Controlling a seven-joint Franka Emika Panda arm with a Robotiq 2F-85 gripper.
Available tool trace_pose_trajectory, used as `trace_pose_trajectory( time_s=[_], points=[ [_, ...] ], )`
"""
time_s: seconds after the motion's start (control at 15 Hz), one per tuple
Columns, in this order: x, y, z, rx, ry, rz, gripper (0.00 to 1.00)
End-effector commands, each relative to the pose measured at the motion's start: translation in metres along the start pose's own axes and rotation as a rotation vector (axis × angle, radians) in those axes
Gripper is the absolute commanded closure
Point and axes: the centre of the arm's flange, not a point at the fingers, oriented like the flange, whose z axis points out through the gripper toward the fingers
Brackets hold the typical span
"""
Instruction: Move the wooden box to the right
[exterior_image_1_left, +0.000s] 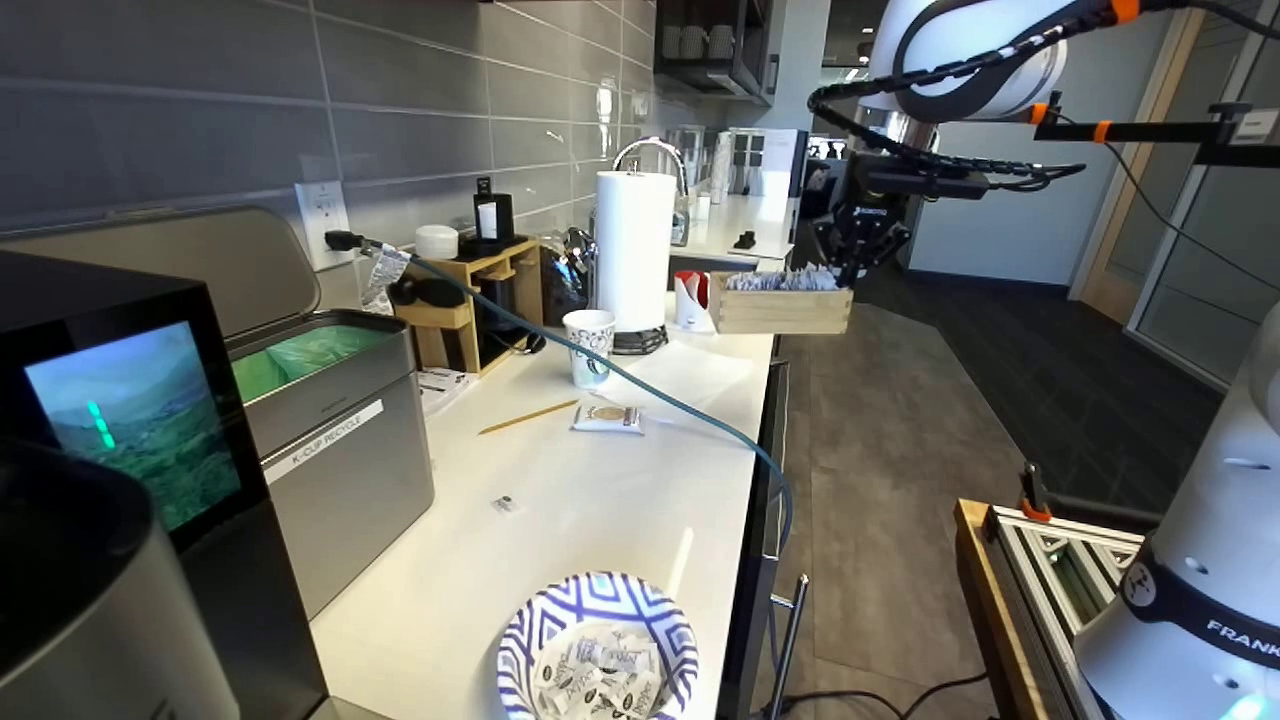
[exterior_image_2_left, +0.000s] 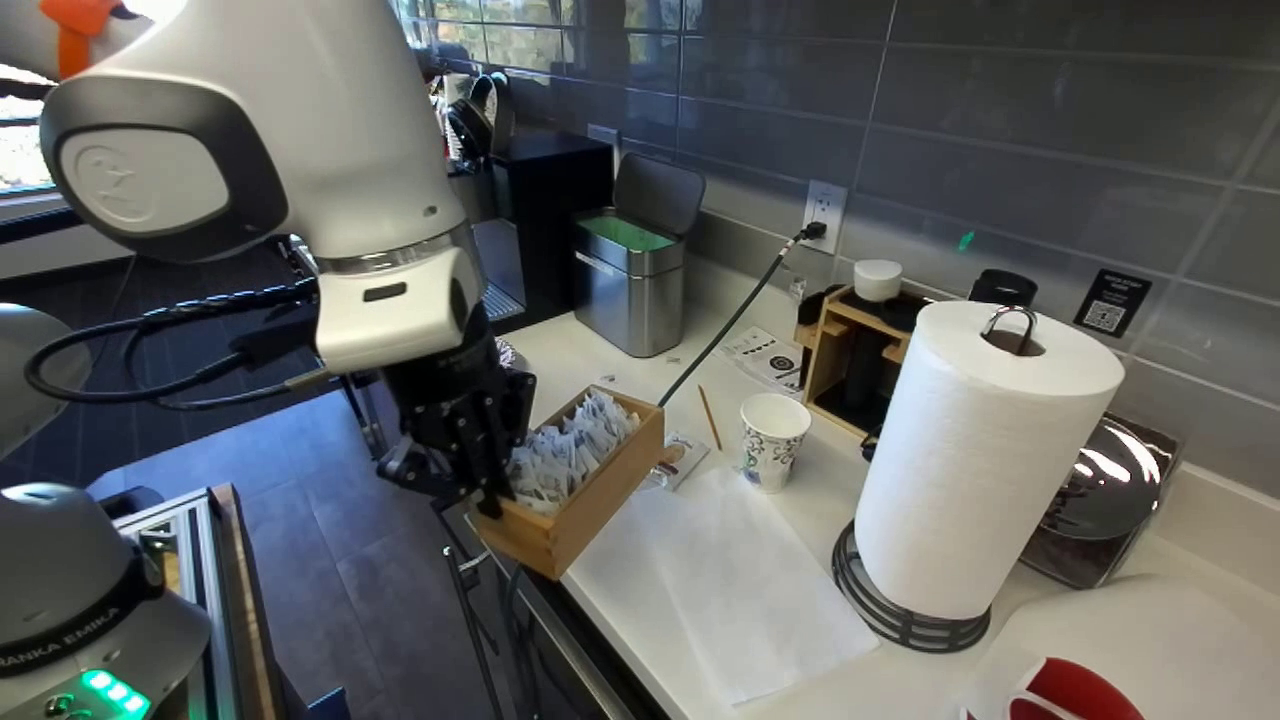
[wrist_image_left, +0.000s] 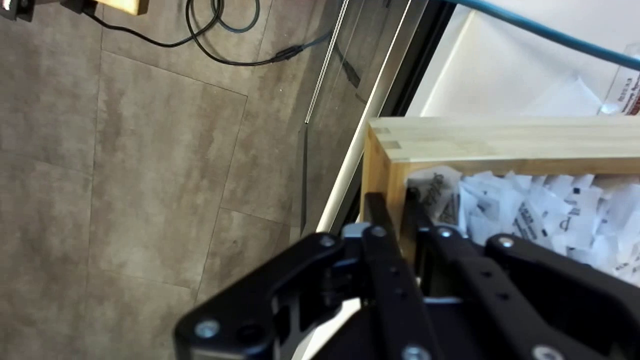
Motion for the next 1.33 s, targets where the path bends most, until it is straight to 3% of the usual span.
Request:
trace_pose_trajectory(
  time_s=[0.0,0.07,0.27,0.33,0.87,1.27],
  points=[
    [0.019,-0.02,0.01,0.02,0.002,0.017,0.97],
    [0.006,-0.007,0.007,-0.001,-0.001,0.006,0.89],
    [0.011,-0.015,0.013,-0.006,-0.008,-0.001,0.89],
    [0.012,-0.015,0.014,-0.006,-0.009,-0.002,0.97],
    [0.085,-0.006,0.036,0.001,0.034,-0.012,0.97],
    [0.112,-0.042,0.066,-0.029,0.0,-0.09,0.97]
  ],
)
